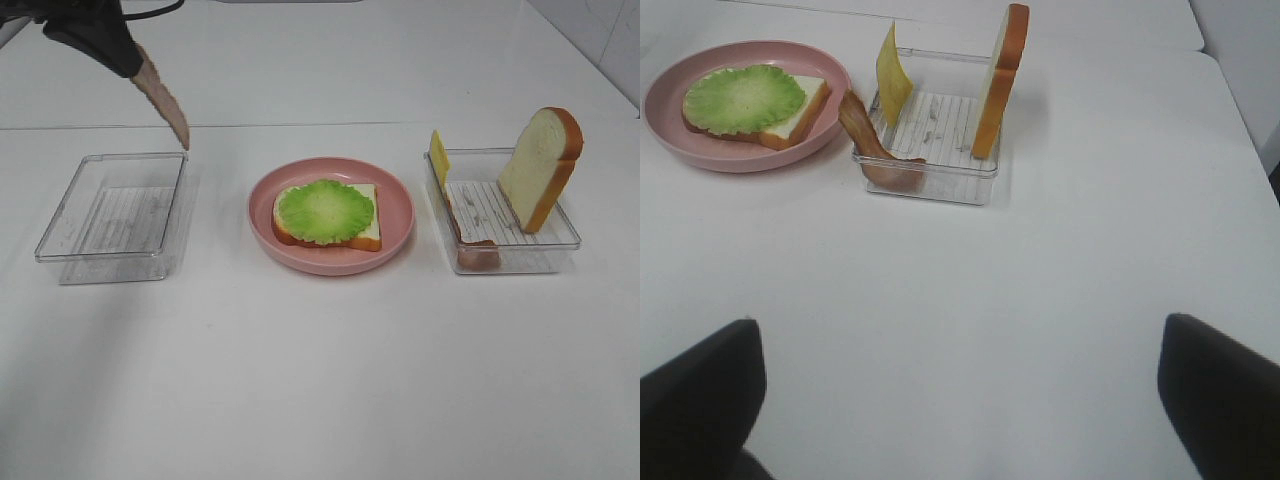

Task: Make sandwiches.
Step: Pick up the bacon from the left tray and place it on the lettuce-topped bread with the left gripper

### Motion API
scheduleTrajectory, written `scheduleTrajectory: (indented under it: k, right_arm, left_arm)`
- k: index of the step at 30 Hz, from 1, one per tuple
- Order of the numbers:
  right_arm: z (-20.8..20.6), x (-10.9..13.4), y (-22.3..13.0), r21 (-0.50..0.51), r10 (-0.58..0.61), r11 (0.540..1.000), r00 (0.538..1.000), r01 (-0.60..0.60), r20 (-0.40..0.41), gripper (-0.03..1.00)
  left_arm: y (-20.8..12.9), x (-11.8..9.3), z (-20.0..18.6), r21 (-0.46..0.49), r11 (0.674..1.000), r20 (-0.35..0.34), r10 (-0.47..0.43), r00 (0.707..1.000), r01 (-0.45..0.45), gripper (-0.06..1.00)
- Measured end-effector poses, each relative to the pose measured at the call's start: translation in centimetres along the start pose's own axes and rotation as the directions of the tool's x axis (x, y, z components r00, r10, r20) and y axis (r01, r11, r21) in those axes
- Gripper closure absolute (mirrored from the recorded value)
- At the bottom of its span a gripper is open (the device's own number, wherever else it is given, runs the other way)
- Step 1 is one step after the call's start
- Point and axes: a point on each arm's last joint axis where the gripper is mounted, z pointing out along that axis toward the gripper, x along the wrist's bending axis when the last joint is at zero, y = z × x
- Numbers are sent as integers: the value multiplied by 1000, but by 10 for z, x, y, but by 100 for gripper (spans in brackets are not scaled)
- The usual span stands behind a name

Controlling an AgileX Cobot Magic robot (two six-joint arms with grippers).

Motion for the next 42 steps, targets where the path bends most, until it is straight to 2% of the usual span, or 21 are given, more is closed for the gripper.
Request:
scheduleTrajectory:
  k: [1, 2, 4, 5, 7, 16, 28, 30, 35, 42]
  right_arm:
    - [0, 0, 0, 0, 0, 1000, 1000, 0, 0, -1]
    - [0, 0, 0, 0, 0, 1000, 1000, 0, 0, -1]
    - [0, 0, 0, 0, 0, 1000, 1000, 0, 0, -1]
    - [0, 0, 0, 0, 0, 1000, 1000, 0, 0, -1]
    - [0, 0, 0, 0, 0, 1000, 1000, 0, 0, -1]
    - [0, 0, 0, 0, 0, 1000, 1000, 0, 0, -1]
    - [0, 0, 0, 0, 0, 1000, 1000, 0, 0, -1]
    - [0, 0, 0, 0, 0, 1000, 1000, 0, 0, -1]
    - [0, 0, 0, 0, 0, 1000, 1000, 0, 0, -1]
    - [0, 0, 0, 0, 0, 1000, 1000, 0, 0, -1]
  left_arm:
    - [0, -12, 4, 3, 1000, 29, 14, 999, -14, 94]
    - [0, -12, 4, 3, 1000, 29, 14, 999, -14, 94]
    - [1, -29, 15, 13, 1000, 65, 23, 998, -24, 94]
    - [1, -29, 15, 13, 1000, 65, 23, 998, -24, 94]
    - [0, -42, 31, 27, 999, 95, 31, 995, -34, 94]
    - [-1, -67, 81, 43, 998, 199, 41, 979, -50, 94]
    - [6, -105, 120, 18, 994, 270, 95, 958, -104, 94]
    - [10, -114, 132, 10, 993, 301, 107, 947, -115, 94]
    - [16, -123, 155, -1, 991, 356, 123, 926, -131, 94]
    - [20, -123, 175, 16, 989, 371, 129, 920, -146, 94]
